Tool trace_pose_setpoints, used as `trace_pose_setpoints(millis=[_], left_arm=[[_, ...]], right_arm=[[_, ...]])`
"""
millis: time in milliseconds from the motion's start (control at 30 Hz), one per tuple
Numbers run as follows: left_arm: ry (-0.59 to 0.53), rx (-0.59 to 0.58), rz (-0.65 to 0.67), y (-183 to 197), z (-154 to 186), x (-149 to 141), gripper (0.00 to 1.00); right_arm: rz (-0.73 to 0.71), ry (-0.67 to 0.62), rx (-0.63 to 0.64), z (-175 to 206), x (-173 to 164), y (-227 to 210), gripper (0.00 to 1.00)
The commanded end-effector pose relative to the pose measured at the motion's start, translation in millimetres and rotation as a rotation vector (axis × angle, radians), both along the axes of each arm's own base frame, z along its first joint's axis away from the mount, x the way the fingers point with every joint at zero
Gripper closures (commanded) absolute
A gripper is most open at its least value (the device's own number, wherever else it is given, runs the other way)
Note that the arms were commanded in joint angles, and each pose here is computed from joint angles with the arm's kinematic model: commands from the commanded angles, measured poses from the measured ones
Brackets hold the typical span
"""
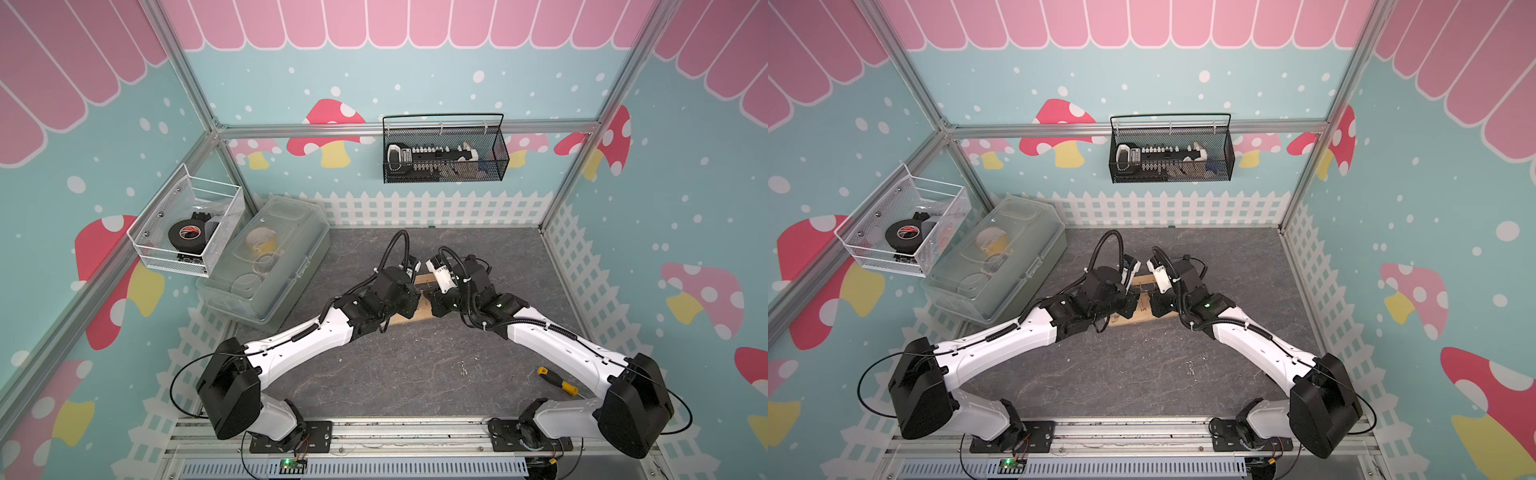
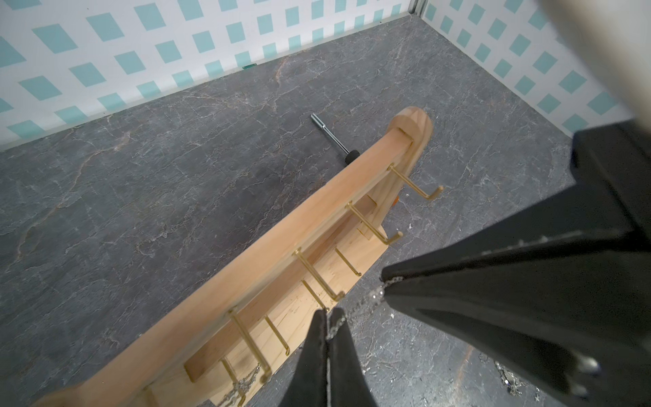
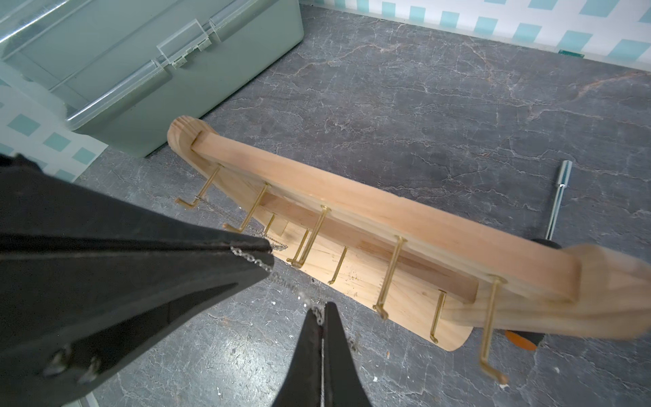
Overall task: Hang the necklace on the jewelry display stand
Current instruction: Hang the necklace on the stand.
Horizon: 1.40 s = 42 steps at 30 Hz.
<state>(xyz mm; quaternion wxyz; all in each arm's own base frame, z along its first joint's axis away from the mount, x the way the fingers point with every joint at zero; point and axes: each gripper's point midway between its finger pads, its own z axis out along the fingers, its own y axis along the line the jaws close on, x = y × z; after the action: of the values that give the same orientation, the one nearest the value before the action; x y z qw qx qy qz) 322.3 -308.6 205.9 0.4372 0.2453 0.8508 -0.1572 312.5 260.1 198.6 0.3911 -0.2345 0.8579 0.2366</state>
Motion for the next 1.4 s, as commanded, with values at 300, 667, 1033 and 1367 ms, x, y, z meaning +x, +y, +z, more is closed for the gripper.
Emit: trace_pose_setpoints(millis=[300,667,1033,1367], left_arm=[[-0.009,0.020,0.023,4,1,8,1.00],[-0.012,0.020,0.030,4,1,12,1.00],[-0.037,-0.004,0.047,8,9,14,1.00],[-0.031,0.000,0.060,7,6,21,1.00]], right_arm=[[-0.018,0.016,-0.010,-11,4,-1,0.99],[-0.023,0.010,-0.014,-12,7,-1,0.99],[-0.029,-0.006,-0.001,-5,6,-3,0.99],[-0.042,-0.008,-0.020,-9,12,-3,0.99]])
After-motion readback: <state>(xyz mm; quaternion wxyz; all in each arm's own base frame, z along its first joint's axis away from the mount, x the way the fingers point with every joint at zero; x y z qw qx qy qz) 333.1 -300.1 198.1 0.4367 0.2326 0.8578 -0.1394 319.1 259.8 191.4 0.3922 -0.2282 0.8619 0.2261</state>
